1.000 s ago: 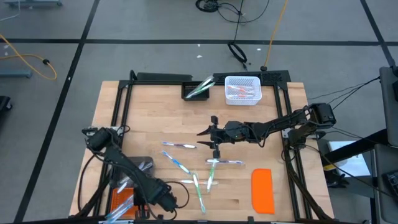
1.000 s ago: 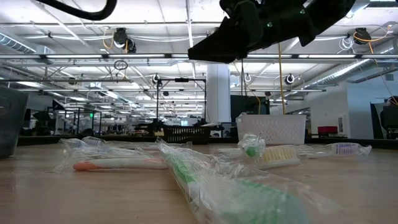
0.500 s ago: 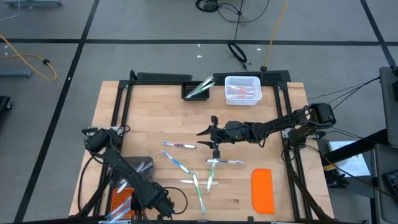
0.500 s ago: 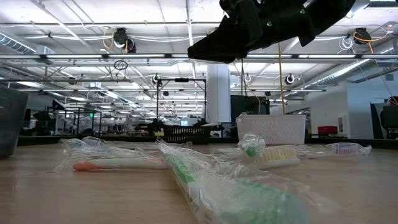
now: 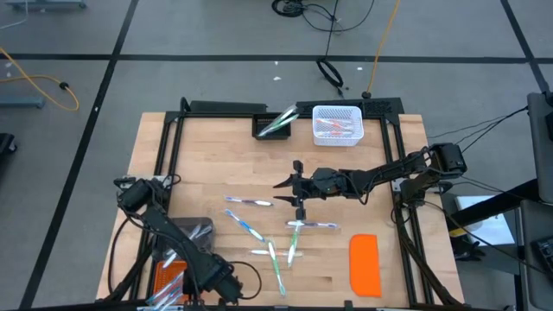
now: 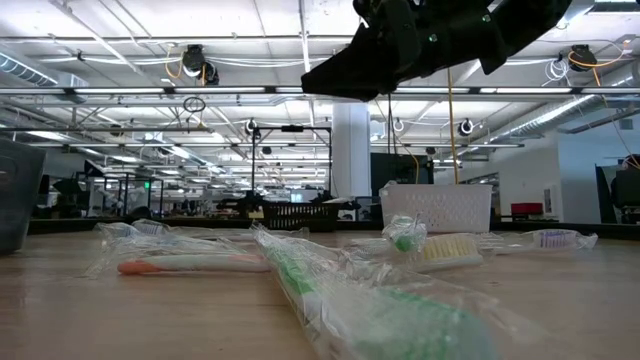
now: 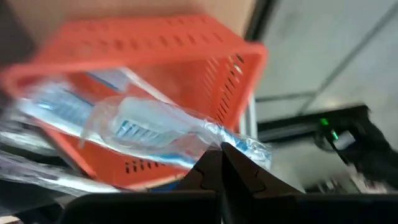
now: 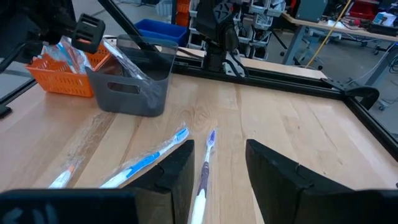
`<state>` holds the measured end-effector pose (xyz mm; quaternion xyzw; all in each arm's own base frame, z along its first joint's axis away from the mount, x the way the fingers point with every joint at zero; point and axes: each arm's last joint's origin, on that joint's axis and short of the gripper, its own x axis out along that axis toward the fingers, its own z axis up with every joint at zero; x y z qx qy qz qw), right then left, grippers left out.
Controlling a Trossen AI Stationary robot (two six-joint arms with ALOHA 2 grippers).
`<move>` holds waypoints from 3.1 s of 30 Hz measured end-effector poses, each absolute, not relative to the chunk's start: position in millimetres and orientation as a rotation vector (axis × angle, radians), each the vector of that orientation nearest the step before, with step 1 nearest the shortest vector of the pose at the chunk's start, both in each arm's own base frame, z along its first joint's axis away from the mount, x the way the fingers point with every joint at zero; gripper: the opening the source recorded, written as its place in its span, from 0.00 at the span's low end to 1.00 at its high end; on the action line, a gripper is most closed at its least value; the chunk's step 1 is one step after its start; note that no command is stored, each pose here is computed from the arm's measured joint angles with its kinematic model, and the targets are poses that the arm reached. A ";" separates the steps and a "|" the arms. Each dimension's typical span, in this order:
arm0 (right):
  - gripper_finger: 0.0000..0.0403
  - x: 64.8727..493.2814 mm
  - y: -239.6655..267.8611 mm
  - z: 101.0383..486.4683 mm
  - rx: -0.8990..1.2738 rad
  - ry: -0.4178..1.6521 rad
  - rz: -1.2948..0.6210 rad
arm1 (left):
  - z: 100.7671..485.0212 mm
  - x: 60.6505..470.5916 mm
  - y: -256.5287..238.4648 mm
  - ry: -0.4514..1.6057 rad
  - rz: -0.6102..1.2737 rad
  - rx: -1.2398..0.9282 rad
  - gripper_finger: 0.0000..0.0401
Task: Pick & Place Toothbrushes
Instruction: Put the blue toothbrush into the orange bin
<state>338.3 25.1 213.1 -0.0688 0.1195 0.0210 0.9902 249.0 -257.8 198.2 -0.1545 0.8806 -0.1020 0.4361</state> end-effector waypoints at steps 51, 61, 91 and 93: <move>0.33 338.0 25.7 211.5 -0.132 0.255 0.045 | 175.3 248.0 -240.7 2.320 -0.410 -0.295 0.03; 0.33 338.0 25.8 211.4 -0.132 0.256 0.046 | 171.8 250.2 -246.1 2.258 -0.371 -0.275 0.04; 0.33 338.0 25.8 211.4 -0.132 0.256 0.047 | 173.4 242.8 -242.0 2.308 0.160 -0.325 0.43; 0.33 337.9 25.8 211.4 -0.132 0.256 0.047 | 174.8 241.1 -241.4 2.341 0.170 -0.342 0.45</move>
